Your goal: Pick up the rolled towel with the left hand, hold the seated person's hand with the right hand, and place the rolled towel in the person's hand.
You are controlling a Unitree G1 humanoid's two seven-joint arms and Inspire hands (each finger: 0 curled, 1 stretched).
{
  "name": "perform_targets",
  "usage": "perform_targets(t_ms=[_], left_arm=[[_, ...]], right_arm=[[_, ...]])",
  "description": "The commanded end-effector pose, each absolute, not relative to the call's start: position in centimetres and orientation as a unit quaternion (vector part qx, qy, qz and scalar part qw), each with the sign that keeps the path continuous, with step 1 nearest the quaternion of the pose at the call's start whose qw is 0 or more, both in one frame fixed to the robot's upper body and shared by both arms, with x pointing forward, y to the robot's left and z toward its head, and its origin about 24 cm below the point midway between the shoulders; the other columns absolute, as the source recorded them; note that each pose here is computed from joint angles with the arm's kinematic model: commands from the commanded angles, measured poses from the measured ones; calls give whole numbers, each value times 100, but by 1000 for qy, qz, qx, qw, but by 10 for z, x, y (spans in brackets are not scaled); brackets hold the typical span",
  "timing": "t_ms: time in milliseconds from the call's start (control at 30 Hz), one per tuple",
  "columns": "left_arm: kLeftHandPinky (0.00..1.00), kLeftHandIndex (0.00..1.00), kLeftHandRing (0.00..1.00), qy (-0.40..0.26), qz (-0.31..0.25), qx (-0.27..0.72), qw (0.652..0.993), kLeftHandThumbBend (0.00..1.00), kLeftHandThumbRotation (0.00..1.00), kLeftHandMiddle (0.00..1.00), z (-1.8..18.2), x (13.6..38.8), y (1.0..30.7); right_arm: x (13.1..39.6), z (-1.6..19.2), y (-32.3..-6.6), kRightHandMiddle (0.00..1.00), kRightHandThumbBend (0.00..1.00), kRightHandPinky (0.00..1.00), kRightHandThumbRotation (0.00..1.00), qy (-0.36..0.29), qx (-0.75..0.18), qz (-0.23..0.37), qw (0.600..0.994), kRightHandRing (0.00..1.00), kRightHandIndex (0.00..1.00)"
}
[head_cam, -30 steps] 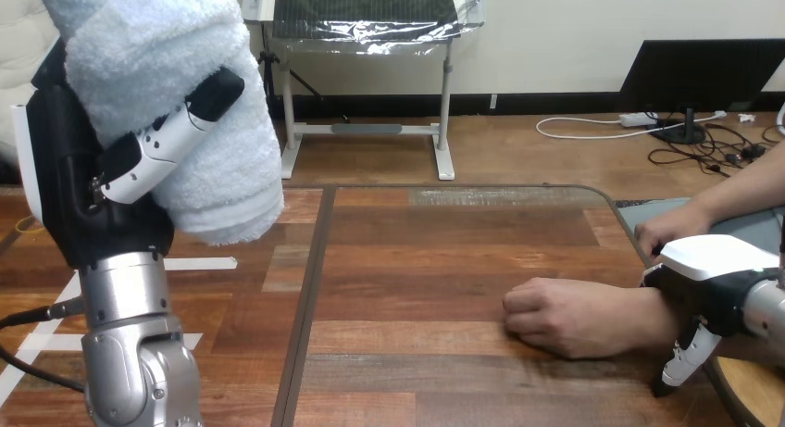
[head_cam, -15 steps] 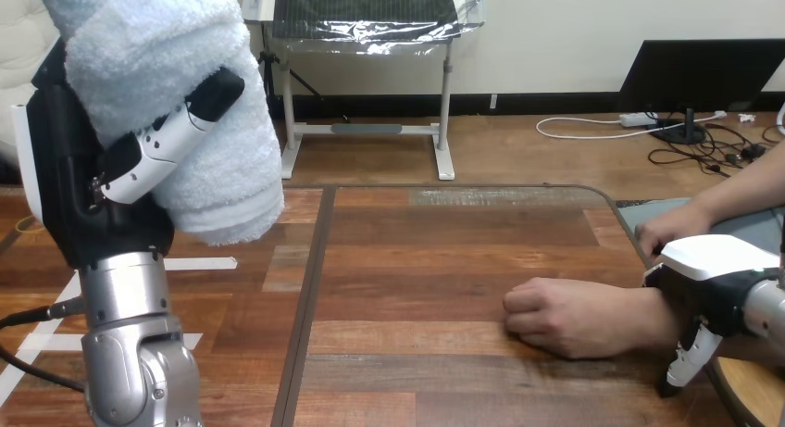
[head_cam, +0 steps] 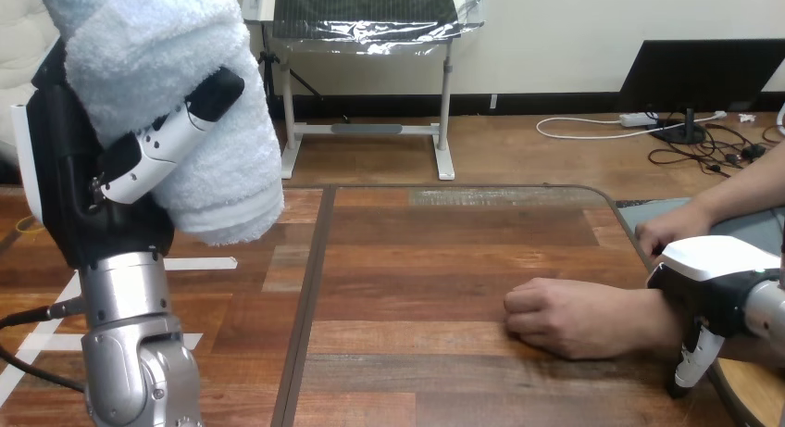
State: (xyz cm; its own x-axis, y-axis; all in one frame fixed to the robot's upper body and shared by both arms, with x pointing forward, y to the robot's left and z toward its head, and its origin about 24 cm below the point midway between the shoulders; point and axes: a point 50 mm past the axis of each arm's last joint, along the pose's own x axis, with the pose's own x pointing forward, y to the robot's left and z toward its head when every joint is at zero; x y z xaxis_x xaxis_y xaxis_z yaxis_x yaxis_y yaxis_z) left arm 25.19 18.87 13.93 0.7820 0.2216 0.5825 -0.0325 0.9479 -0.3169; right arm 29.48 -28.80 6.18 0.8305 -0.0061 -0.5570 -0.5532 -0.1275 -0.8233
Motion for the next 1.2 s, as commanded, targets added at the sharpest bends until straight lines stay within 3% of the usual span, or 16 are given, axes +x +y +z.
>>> perform_targets(t_ms=[0,533,833,1167], left_arm=[[19,36,25,-373,50,-150,914,48,0,32,162,251,184],[19,36,25,-371,51,-147,916,47,0,32,161,251,184],[20,37,26,-369,49,-144,917,48,0,32,158,253,184],[20,37,26,-360,50,-131,923,50,0,33,154,256,184]], right_arm=[[304,76,-292,32,93,13,8,190,-717,191,643,21,53],[304,75,-293,35,89,16,5,194,-705,186,656,25,50],[305,77,-294,43,86,23,5,190,-702,184,661,34,48],[304,81,-294,38,86,20,6,179,-697,176,672,29,47]])
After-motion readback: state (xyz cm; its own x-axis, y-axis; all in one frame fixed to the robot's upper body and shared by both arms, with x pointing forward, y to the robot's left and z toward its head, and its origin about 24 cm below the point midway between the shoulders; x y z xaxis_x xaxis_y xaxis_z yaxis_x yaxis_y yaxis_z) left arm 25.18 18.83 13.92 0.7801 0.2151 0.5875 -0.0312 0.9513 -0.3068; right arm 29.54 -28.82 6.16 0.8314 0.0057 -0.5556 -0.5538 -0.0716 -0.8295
